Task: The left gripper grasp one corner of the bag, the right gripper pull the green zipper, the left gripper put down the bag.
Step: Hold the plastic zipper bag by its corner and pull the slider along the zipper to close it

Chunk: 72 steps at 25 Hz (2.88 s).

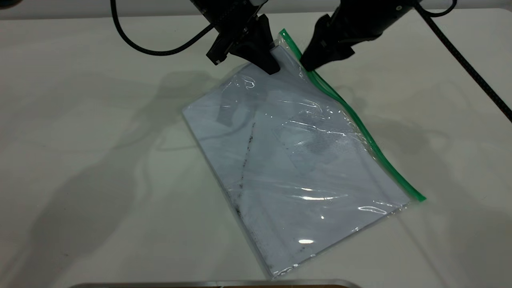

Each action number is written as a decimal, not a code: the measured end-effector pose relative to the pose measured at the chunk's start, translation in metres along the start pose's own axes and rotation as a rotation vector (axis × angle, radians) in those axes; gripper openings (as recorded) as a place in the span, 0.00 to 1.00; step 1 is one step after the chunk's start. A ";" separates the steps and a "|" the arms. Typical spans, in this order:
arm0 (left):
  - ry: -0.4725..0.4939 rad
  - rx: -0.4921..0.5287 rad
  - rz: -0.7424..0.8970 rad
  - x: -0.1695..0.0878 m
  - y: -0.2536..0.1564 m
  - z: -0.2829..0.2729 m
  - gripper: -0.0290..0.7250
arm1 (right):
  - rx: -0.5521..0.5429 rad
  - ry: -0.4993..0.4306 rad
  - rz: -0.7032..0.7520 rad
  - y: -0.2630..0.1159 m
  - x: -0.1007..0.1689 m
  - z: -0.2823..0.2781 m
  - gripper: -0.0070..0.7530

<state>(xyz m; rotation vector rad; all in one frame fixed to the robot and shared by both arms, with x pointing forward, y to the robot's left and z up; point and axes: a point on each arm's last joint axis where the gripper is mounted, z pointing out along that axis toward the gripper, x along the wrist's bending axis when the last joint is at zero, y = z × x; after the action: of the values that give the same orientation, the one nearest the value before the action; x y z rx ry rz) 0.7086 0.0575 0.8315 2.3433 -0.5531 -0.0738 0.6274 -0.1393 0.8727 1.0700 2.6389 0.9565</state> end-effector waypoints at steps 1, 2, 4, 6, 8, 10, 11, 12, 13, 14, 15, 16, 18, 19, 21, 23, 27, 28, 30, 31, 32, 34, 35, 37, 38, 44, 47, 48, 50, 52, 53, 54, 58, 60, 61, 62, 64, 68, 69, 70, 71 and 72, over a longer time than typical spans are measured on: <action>0.002 -0.006 -0.001 0.000 0.001 0.000 0.11 | -0.011 0.001 -0.005 0.001 0.000 0.001 0.74; 0.004 -0.010 -0.002 0.000 0.001 0.000 0.11 | -0.021 0.004 -0.005 0.001 0.000 0.002 0.74; 0.005 -0.019 -0.005 0.000 0.001 0.001 0.11 | -0.033 0.013 -0.006 0.000 0.000 0.005 0.74; 0.007 -0.028 -0.009 0.000 0.001 0.002 0.11 | -0.042 0.022 -0.006 -0.001 0.000 0.008 0.74; 0.009 -0.037 -0.011 0.001 0.001 0.002 0.11 | -0.043 0.024 -0.004 -0.002 -0.001 0.011 0.74; 0.009 -0.039 -0.013 0.000 0.001 0.003 0.11 | -0.043 0.025 -0.005 -0.003 -0.001 0.013 0.74; 0.009 -0.039 -0.013 0.000 0.001 0.003 0.11 | -0.042 0.026 -0.005 -0.004 -0.001 0.013 0.74; 0.009 -0.040 -0.013 0.000 0.001 0.003 0.11 | -0.042 0.026 -0.004 -0.004 -0.001 0.014 0.73; 0.009 -0.040 -0.013 0.000 0.001 0.003 0.11 | -0.041 0.026 -0.003 -0.004 -0.001 0.014 0.71; 0.009 -0.040 -0.013 0.000 0.001 0.003 0.11 | -0.041 0.026 -0.003 -0.004 -0.001 0.014 0.69; 0.009 -0.040 -0.013 0.000 0.001 0.003 0.11 | -0.041 0.026 -0.003 -0.004 -0.001 0.014 0.67; 0.009 -0.040 -0.013 0.000 0.001 0.003 0.11 | -0.042 0.026 -0.002 -0.004 -0.001 0.014 0.63; 0.010 -0.041 -0.013 0.001 0.001 0.003 0.11 | -0.041 0.026 -0.001 -0.004 -0.001 0.014 0.55; 0.010 -0.041 -0.013 0.001 0.001 0.003 0.11 | -0.042 0.026 0.000 -0.004 -0.001 0.014 0.51; 0.010 -0.041 -0.013 0.001 0.001 0.003 0.11 | -0.042 0.026 0.001 -0.004 -0.001 0.014 0.41; 0.010 -0.041 -0.013 0.001 0.001 0.003 0.11 | -0.042 0.026 0.001 -0.004 -0.001 0.014 0.32; 0.009 -0.041 -0.051 0.001 0.001 0.003 0.11 | -0.042 0.022 0.001 -0.004 -0.002 0.014 0.16; 0.010 -0.040 -0.069 0.001 0.001 0.003 0.11 | -0.041 0.019 0.001 -0.004 -0.002 0.014 0.13; 0.011 -0.040 -0.097 0.001 0.001 0.003 0.11 | -0.041 0.013 0.001 -0.004 -0.002 0.014 0.08; 0.014 -0.039 -0.103 0.001 0.001 0.003 0.11 | -0.041 0.012 0.001 -0.004 -0.002 0.014 0.07; 0.016 -0.038 -0.107 0.001 0.001 0.003 0.11 | -0.041 0.010 0.001 -0.004 -0.003 0.014 0.06; 0.020 -0.037 -0.111 0.002 0.001 0.003 0.11 | -0.040 0.008 0.002 -0.004 -0.003 0.014 0.05; 0.023 -0.036 -0.111 0.002 0.001 0.003 0.11 | -0.038 0.007 0.001 -0.004 -0.003 0.014 0.05; 0.033 -0.033 -0.121 0.003 0.000 0.003 0.11 | -0.033 0.007 0.016 -0.005 -0.003 0.014 0.05; 0.038 -0.032 -0.130 0.003 0.000 0.003 0.11 | -0.028 0.006 0.025 -0.005 -0.003 0.014 0.05; 0.052 -0.038 -0.155 0.005 0.005 0.007 0.11 | 0.022 0.005 0.114 -0.014 -0.014 0.009 0.05; 0.053 -0.049 -0.158 0.005 0.008 0.009 0.11 | 0.051 0.011 0.136 -0.017 -0.018 0.007 0.05; 0.053 -0.052 -0.160 0.005 0.009 0.010 0.11 | 0.061 0.013 0.140 -0.018 -0.020 0.006 0.05; 0.056 -0.062 -0.162 0.006 0.010 0.010 0.11 | 0.078 0.017 0.149 -0.021 -0.022 0.004 0.05; 0.058 -0.074 -0.167 0.006 0.011 0.010 0.11 | 0.088 0.021 0.161 -0.023 -0.024 0.003 0.05; 0.060 -0.080 -0.169 0.006 0.011 0.010 0.11 | 0.091 0.022 0.160 -0.023 -0.024 0.003 0.05; 0.061 -0.081 -0.169 0.006 0.012 0.010 0.11 | 0.094 0.025 0.157 -0.024 -0.024 0.002 0.05; 0.068 -0.083 -0.178 0.011 0.019 0.002 0.11 | 0.105 0.029 0.159 -0.025 -0.026 0.001 0.05; 0.071 -0.079 -0.180 0.013 0.022 -0.004 0.11 | 0.103 0.027 0.162 -0.025 -0.026 0.001 0.05; 0.069 -0.077 -0.181 0.014 0.024 -0.008 0.11 | 0.103 0.027 0.162 -0.025 -0.026 0.001 0.05; 0.073 -0.075 -0.188 0.015 0.024 -0.011 0.11 | 0.102 0.027 0.162 -0.024 -0.026 0.001 0.05; 0.092 -0.078 -0.215 0.018 0.020 -0.018 0.11 | 0.098 0.023 0.162 -0.023 -0.027 0.001 0.05; 0.123 -0.098 -0.262 0.022 0.014 -0.030 0.11 | 0.097 0.003 0.169 -0.022 -0.029 0.000 0.06; 0.129 -0.102 -0.268 0.022 0.013 -0.033 0.11 | 0.099 0.000 0.168 -0.022 -0.030 0.000 0.06; 0.135 -0.105 -0.270 0.023 0.012 -0.035 0.11 | 0.100 -0.003 0.165 -0.022 -0.030 0.000 0.06; 0.142 -0.106 -0.274 0.023 0.011 -0.038 0.11 | 0.103 -0.004 0.160 -0.022 -0.030 0.000 0.06; 0.147 -0.108 -0.280 0.023 0.009 -0.040 0.11 | 0.106 -0.005 0.157 -0.023 -0.030 0.000 0.06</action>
<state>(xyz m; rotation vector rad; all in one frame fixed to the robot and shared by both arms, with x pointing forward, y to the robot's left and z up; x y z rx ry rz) 0.7349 0.0678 0.8694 2.2829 -0.1431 -0.0589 0.6365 -0.1714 0.8556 1.3187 2.6600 0.8475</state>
